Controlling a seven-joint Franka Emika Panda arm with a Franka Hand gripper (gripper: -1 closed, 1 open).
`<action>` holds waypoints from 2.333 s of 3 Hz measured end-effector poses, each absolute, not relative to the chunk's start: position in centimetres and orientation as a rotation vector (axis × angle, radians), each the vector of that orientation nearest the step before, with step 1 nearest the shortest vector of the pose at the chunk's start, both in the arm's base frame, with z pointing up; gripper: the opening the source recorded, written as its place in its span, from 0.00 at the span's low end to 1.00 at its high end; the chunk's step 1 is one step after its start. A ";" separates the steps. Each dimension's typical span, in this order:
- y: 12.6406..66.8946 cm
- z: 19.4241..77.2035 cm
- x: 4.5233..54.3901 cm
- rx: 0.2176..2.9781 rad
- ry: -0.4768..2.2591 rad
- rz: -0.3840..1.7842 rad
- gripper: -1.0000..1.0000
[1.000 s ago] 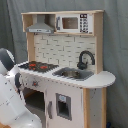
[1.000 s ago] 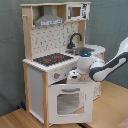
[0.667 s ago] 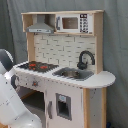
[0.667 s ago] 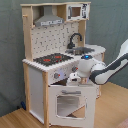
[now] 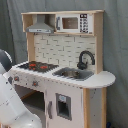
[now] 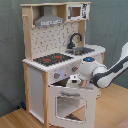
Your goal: Play with the kitchen
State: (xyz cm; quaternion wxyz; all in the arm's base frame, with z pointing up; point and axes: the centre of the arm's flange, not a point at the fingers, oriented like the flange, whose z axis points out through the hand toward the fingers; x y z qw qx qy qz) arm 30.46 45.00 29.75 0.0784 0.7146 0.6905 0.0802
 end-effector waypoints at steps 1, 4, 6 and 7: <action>44.4 31.6 31.3 2.167 2.021 0.276 0.00; 44.2 33.1 31.1 2.175 1.992 0.291 1.00; 43.0 35.2 31.4 2.134 1.910 0.257 1.00; 41.9 36.4 31.8 2.097 1.845 0.222 1.00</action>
